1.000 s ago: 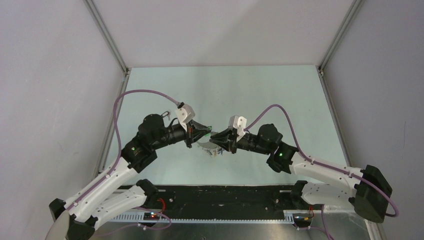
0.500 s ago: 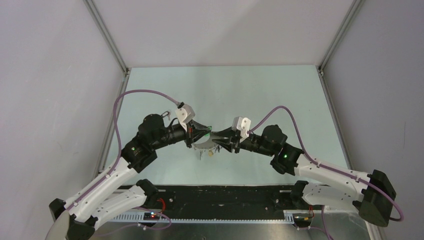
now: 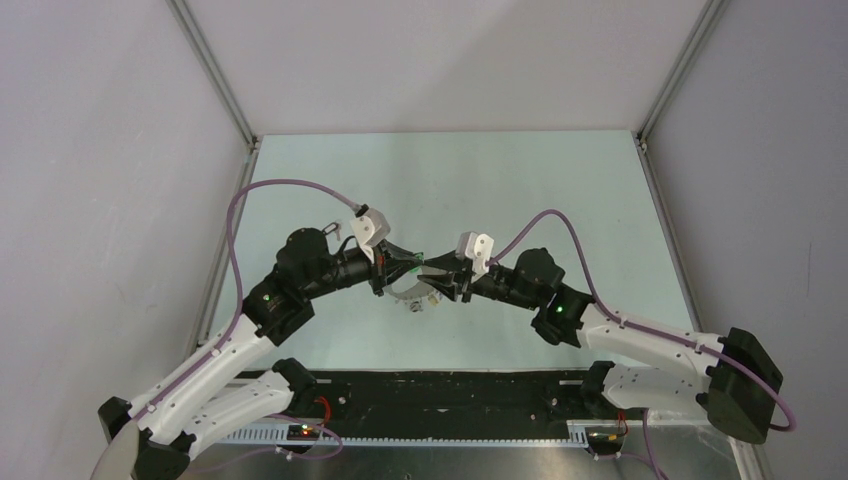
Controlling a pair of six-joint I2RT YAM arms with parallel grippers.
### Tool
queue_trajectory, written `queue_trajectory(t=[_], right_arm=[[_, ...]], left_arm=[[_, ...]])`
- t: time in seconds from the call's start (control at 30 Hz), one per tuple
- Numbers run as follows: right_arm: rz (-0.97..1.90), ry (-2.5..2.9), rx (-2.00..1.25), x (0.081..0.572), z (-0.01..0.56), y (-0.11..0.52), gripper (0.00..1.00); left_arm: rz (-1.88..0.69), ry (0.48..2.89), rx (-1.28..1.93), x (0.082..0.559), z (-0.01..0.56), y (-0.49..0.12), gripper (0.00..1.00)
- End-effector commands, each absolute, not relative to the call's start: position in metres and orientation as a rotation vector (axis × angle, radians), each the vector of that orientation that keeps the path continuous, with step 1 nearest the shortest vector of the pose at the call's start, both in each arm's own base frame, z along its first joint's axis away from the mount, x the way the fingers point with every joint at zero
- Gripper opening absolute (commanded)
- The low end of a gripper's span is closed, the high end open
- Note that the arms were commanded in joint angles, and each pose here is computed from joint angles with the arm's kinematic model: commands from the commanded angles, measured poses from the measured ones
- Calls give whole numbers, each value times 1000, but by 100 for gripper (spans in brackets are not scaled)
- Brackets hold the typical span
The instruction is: Remove the keys from the keyring
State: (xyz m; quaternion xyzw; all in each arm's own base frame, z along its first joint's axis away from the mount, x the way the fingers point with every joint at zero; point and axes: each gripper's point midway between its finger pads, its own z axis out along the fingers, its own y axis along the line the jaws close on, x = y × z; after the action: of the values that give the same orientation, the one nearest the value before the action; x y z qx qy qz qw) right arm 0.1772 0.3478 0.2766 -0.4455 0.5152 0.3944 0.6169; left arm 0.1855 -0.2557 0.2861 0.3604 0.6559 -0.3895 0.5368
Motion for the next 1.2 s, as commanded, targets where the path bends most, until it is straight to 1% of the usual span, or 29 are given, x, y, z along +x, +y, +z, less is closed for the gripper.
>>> queue_trajectory(t=[0.0, 0.07, 0.1, 0.17, 0.27, 0.33, 0.37, 0.4, 0.63, 0.83, 1.03, 1.07, 1.1, 1.17], right_arm=[[915, 1100, -975, 183, 308, 354, 36], [922, 1089, -972, 183, 311, 355, 33], [925, 1087, -971, 183, 311, 355, 29], [926, 1084, -966, 183, 312, 355, 25], [922, 1092, -958, 185, 312, 354, 22], [916, 1103, -941, 186, 313, 353, 12], [910, 1104, -936, 186, 314, 352, 3], [907, 1108, -940, 185, 313, 352, 0], [856, 1150, -982, 182, 300, 345, 0], [775, 1028, -1143, 158, 291, 344, 0], [513, 778, -1407, 125, 270, 360, 0], [415, 744, -1429, 131, 269, 358, 0], [382, 712, -1461, 124, 265, 362, 0], [206, 689, -1483, 133, 259, 360, 0]], left_arm=[[-947, 1444, 855, 183, 313, -258, 0], [-960, 1442, 858, 181, 313, -259, 0], [-969, 1445, 857, 181, 313, -260, 0], [-977, 1448, 859, 181, 312, -262, 0], [-973, 1449, 856, 182, 312, -261, 0], [-968, 1447, 854, 182, 312, -261, 0], [-967, 1446, 852, 182, 313, -261, 0], [-965, 1444, 851, 182, 313, -260, 0], [-952, 1443, 840, 183, 314, -258, 0], [-955, 1460, 826, 186, 313, -259, 0], [-963, 1476, 828, 187, 311, -260, 0], [-962, 1476, 828, 187, 311, -260, 0], [-961, 1477, 828, 187, 311, -260, 0], [-957, 1481, 826, 187, 310, -260, 0]])
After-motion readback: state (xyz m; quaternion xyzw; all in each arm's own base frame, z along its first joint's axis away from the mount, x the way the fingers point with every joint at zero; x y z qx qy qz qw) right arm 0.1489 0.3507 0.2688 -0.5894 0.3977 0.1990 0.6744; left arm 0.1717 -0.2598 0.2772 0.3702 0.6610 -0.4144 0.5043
